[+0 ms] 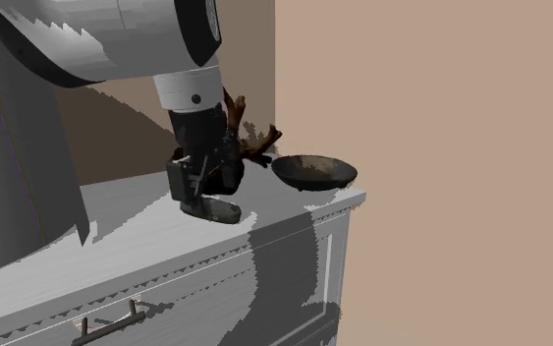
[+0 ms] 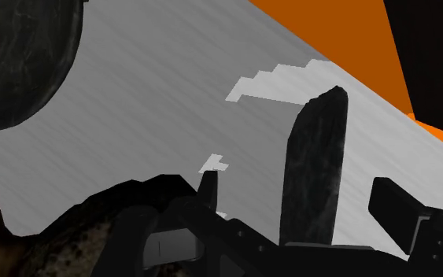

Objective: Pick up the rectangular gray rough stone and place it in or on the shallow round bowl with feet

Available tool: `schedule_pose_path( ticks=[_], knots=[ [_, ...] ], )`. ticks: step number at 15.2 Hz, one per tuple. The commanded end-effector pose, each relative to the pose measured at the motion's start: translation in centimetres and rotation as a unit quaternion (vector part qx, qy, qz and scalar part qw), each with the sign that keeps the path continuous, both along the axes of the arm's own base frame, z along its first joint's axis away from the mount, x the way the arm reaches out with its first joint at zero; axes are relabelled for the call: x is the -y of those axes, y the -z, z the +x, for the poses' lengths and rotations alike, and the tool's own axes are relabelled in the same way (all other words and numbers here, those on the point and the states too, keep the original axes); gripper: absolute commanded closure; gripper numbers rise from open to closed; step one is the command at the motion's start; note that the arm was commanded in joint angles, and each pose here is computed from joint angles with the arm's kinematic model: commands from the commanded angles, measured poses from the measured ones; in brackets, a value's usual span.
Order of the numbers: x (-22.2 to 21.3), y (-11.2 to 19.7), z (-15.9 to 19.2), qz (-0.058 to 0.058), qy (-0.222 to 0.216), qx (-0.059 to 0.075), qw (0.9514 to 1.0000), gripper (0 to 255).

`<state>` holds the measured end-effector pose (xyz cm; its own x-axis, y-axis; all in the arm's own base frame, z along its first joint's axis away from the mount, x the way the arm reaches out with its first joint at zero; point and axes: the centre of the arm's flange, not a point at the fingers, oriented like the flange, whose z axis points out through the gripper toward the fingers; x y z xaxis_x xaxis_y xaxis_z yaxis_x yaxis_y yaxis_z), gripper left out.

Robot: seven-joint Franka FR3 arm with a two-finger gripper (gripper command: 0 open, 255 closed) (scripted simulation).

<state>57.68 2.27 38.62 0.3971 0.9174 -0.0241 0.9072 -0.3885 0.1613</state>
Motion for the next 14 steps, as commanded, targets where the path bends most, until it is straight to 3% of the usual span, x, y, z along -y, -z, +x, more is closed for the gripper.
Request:
schedule_pose_path(
  ticks=[1, 7, 8, 14],
  knots=[
    [-0.12, 1.58, 0.07, -0.001, -0.002, -0.009, 1.0, 0],
    [-0.13, 1.58, 0.08, -0.001, -0.002, -0.009, 1.0, 0],
    [-0.17, 1.69, 0.08, -0.001, -0.002, -0.009, 1.0, 255],
    [0.18, 1.51, 0.07, -0.002, -0.002, -0.009, 1.0, 255]
  ],
)
